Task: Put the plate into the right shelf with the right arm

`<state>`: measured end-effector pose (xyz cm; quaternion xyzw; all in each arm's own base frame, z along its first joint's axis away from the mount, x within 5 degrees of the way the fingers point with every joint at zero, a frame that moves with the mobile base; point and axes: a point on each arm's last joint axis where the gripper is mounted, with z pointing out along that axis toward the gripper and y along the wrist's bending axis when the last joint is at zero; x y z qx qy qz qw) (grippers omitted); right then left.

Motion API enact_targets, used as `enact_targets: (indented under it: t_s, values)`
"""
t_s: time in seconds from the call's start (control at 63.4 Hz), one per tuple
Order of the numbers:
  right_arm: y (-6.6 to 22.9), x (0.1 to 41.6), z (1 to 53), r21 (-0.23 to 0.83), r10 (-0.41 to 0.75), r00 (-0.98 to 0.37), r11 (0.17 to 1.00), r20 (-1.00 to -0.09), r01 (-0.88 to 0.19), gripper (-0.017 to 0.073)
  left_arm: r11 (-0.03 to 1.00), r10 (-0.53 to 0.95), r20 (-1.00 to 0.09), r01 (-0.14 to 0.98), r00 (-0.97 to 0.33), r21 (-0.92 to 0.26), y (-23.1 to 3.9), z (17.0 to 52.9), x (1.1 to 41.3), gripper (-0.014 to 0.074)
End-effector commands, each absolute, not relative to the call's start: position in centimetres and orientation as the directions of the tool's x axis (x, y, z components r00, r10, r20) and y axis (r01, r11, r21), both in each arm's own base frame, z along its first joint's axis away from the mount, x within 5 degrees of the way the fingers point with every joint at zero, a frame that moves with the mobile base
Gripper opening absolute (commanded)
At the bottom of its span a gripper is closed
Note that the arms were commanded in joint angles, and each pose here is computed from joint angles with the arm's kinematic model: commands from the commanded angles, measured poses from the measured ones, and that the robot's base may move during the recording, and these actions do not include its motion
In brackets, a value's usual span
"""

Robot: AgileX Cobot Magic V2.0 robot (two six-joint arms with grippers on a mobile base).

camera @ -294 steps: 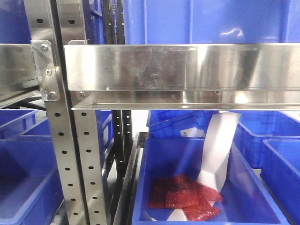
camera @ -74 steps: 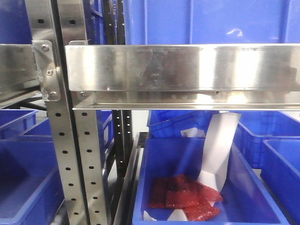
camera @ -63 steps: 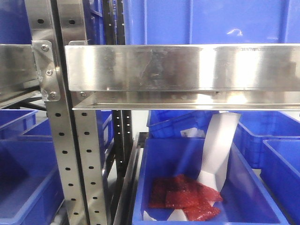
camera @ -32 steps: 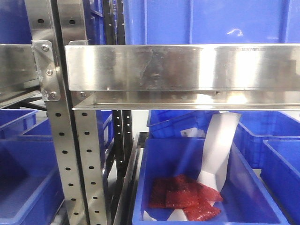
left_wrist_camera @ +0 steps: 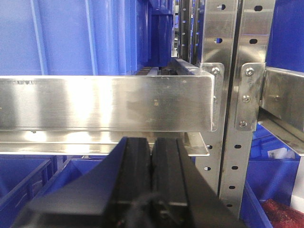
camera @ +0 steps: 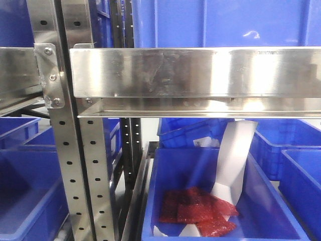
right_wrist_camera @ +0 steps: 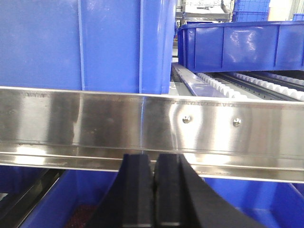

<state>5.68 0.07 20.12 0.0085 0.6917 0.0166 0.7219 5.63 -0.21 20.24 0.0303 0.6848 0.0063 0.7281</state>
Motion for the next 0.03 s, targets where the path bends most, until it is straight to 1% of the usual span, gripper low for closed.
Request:
enact_targets:
  t_s: [0.0,0.016]
  values:
    - [0.00,5.43,21.39,0.030,0.031,0.161,1.000,-0.986,-0.008,0.0053,0.999,0.041,-0.989,0.018,0.142,0.044,-0.09,20.71,5.56,-0.0047]
    - [0.00,5.43,21.39,0.030,0.031,0.161,1.000,-0.986,-0.008,0.0053,0.999,0.041,-0.989,0.018,0.142,0.044,-0.09,20.71,5.56,-0.0047]
